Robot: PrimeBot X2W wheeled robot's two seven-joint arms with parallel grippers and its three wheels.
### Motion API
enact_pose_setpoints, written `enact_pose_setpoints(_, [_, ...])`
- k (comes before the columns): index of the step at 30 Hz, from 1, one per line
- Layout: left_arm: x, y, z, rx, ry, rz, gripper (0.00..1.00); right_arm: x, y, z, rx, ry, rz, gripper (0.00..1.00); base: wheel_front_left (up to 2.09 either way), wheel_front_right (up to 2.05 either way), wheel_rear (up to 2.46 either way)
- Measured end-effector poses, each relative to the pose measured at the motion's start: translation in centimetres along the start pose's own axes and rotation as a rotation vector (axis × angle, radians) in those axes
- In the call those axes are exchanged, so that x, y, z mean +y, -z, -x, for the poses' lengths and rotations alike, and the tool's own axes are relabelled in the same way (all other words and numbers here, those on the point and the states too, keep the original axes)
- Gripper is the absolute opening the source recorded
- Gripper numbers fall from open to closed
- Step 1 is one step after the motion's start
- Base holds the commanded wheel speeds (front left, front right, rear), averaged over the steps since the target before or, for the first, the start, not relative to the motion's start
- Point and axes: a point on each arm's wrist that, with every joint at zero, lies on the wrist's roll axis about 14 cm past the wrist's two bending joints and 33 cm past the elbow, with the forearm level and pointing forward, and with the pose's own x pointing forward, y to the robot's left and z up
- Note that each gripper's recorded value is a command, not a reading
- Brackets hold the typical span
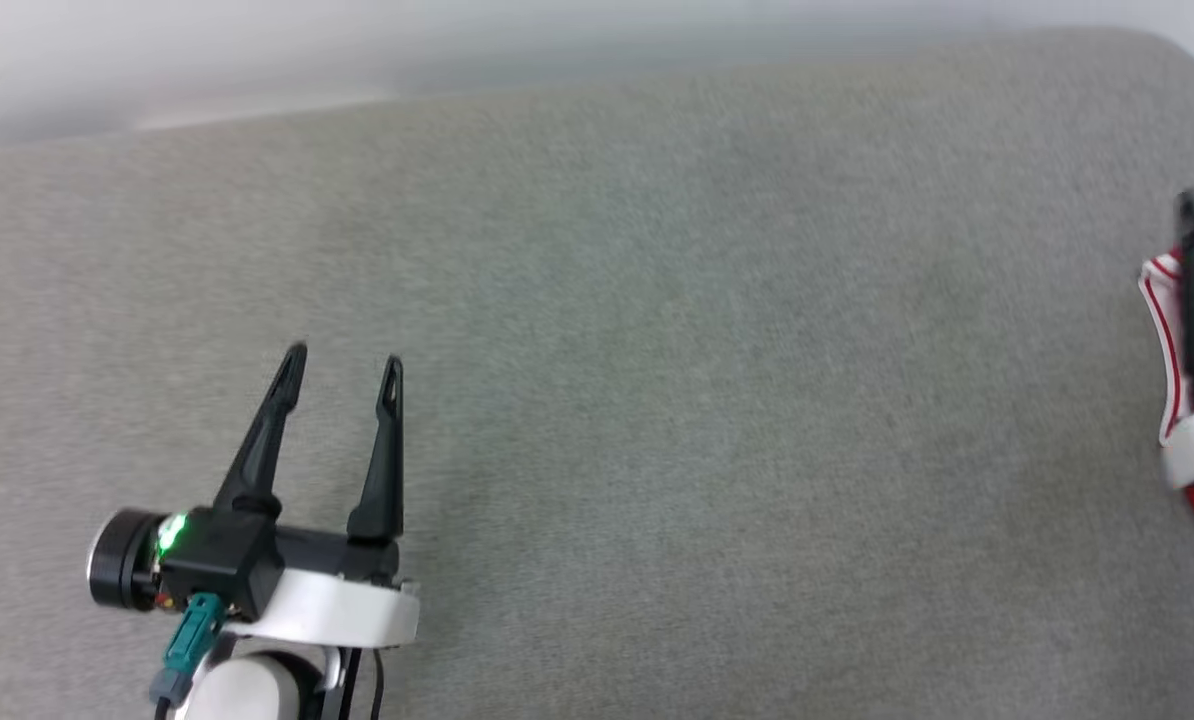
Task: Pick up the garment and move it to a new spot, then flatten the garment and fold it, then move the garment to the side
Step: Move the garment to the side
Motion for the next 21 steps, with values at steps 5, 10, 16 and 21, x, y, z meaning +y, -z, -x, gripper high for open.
enact_pose_setpoints(5, [2.3, -1.8, 2.6, -0.016, -0.086, -0.025, 1.00, 3.6, -2.3, 2.1, -0.078, -0.033, -0.178, 1.00, 0.00, 0.00, 0.00])
enact_pose_setpoints(10, [2.9, -2.5, 4.6, -0.013, -0.115, -0.033, 1.00, 7.8, -3.2, 4.2, -0.109, -0.100, -0.340, 1.00, 0.00, 0.00, 0.00])
enact_pose_setpoints(16, [3.3, -2.8, 6.7, -0.004, -0.146, -0.020, 1.00, 9.3, -3.2, 6.4, -0.126, -0.113, -0.447, 1.00, 0.00, 0.00, 0.00])
enact_pose_setpoints(21, [3.5, -2.8, 7.8, 0.003, -0.164, -0.022, 1.00, 10.0, -2.4, 7.5, -0.111, -0.112, -0.477, 1.00, 0.00, 0.00, 0.00])
